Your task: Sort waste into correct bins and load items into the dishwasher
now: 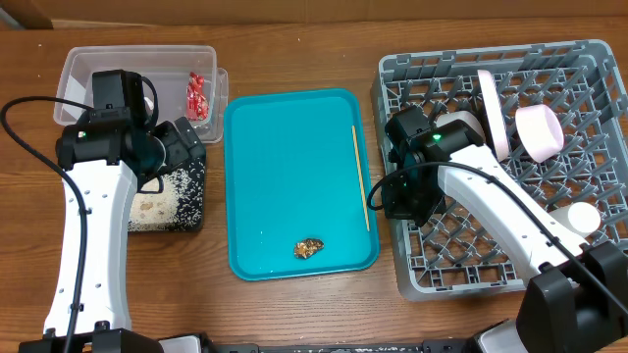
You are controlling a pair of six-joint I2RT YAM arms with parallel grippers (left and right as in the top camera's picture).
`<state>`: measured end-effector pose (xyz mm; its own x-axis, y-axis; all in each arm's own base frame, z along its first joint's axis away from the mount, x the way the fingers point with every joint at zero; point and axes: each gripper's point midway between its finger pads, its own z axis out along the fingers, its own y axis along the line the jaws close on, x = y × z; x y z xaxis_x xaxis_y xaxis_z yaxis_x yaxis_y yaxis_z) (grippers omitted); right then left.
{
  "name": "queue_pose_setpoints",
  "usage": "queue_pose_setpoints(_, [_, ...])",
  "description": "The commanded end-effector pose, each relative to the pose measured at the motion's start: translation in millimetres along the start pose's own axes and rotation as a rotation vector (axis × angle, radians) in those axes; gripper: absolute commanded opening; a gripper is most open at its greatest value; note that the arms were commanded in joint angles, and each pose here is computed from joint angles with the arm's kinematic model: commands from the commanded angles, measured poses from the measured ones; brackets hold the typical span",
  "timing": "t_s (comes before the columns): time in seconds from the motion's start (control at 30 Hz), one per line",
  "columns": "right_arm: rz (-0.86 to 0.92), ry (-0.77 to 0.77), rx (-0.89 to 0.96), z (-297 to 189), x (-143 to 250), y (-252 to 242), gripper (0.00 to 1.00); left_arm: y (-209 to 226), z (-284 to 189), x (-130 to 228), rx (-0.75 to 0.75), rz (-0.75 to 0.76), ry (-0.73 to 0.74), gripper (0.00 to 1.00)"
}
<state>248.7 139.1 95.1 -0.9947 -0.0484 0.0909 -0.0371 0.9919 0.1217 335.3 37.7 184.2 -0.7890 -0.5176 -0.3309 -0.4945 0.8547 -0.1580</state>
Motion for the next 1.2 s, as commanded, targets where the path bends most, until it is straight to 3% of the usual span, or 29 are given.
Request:
queue_pose_setpoints(0.0, [-0.039,-0.022,0.026,-5.2,0.7,-6.4,0.06,-0.3,-10.9,-7.7,0.004,-0.013,-0.041,1.00])
queue_pose_setpoints(0.17, [-0.045,-0.044,0.019,-5.9,-4.6,-4.4,0.11,-0.3,-10.9,-7.6,0.004,-0.013,-0.041,1.00])
queue_pose_setpoints(0.33, [-0.073,-0.128,0.001,-25.6,-24.1,6.3,0.23,-0.3,-10.9,-7.6,0.004,-0.013,-0.041,1.00])
queue_pose_setpoints(0.53, [-0.159,-0.355,-0.036,-68.9,-67.0,41.7,0.49,-0.3,-10.9,-7.6,0.004,-0.013,-0.041,1.00])
queue_pose_setpoints(0.67, [-0.207,-0.435,-0.078,-72.0,-81.0,68.8,0.49,-0.3,-10.9,-7.6,0.004,-0.013,-0.041,1.00])
queue_pose_setpoints(0.77, [-0.148,-0.444,-0.025,-60.9,-85.6,71.5,0.49,-0.3,-10.9,-7.6,0.004,-0.013,-0.041,1.00])
queue_pose_setpoints(1.17, [-0.159,-0.263,0.093,30.0,-90.8,77.2,0.49,-0.3,-10.9,-7.6,0.004,-0.013,-0.041,1.00])
